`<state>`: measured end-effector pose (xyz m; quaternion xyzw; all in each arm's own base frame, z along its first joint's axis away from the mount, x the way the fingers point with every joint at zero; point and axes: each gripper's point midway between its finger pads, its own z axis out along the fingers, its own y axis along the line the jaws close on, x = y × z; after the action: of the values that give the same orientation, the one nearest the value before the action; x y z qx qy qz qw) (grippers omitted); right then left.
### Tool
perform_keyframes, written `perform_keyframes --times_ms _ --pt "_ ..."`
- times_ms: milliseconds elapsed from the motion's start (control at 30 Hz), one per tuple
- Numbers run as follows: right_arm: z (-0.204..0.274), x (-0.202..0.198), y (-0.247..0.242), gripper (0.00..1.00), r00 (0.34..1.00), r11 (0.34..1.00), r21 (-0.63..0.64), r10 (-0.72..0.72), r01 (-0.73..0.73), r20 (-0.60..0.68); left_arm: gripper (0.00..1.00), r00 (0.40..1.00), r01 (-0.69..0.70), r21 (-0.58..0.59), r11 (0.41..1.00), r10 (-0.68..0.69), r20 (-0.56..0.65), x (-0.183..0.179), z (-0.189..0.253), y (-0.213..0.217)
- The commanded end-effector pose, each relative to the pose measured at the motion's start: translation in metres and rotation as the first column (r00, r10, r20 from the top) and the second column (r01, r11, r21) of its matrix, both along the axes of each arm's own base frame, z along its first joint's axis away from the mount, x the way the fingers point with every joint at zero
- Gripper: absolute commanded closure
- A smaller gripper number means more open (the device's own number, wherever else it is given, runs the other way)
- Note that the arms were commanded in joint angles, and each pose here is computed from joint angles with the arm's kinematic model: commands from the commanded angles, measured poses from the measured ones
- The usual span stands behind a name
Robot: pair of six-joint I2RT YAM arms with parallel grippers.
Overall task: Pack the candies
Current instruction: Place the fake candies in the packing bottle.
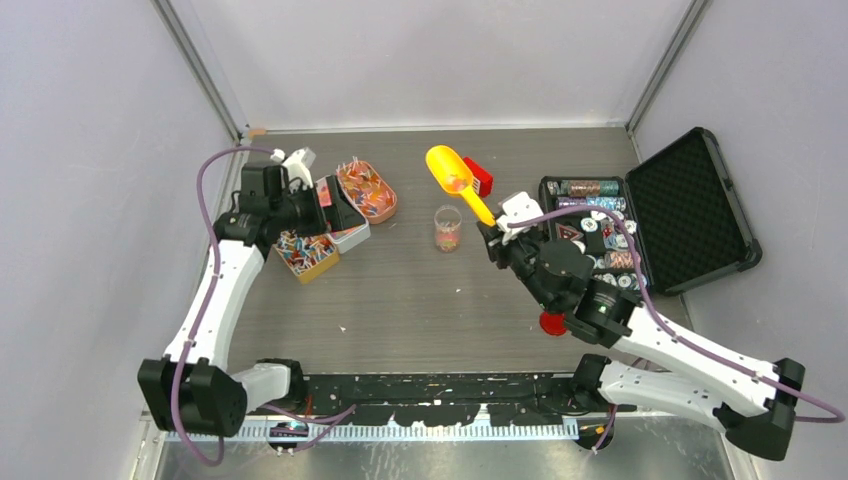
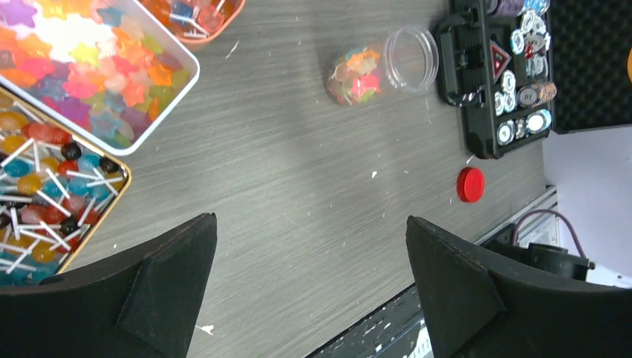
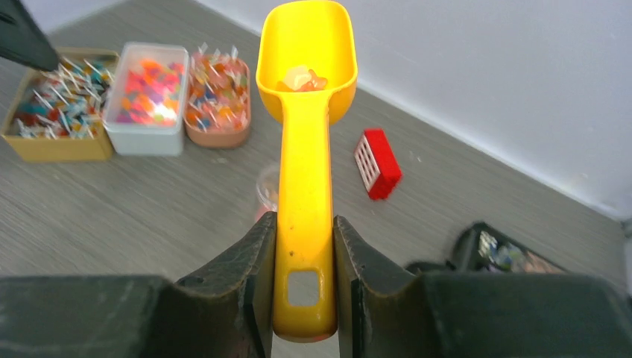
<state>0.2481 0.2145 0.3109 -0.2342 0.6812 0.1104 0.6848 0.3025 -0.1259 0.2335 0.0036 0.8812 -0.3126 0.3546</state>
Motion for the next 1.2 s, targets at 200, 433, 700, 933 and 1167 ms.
perform_keyframes --times_ms 200,433,700,933,1167 --pt "-0.013 -0.022 -0.058 1.00 0.994 0.969 -0.240 -0.079 0.059 -0.075 0.00 0.982 0.123 0.077 0.989 -0.132 0.134 -0.038 0.000 -0.014" --pt "-0.023 -0.027 -0.065 1.00 0.990 0.951 -0.305 -0.085 0.047 -0.114 0.00 0.982 0.122 0.108 0.987 -0.136 0.132 -0.041 -0.010 -0.014" --pt "-0.026 -0.026 -0.055 1.00 0.991 0.936 -0.352 -0.042 -0.007 -0.131 0.00 0.983 0.111 0.118 0.987 -0.126 0.131 -0.044 -0.010 -0.011" --pt "-0.030 -0.024 -0.046 1.00 0.989 0.925 -0.377 -0.023 -0.035 -0.147 0.00 0.985 0.112 0.127 0.986 -0.127 0.120 -0.045 -0.012 -0.010" --pt "-0.036 -0.019 -0.044 1.00 0.986 0.908 -0.417 -0.039 -0.033 -0.163 0.00 0.984 0.109 0.130 0.985 -0.126 0.124 -0.047 -0.012 -0.009"
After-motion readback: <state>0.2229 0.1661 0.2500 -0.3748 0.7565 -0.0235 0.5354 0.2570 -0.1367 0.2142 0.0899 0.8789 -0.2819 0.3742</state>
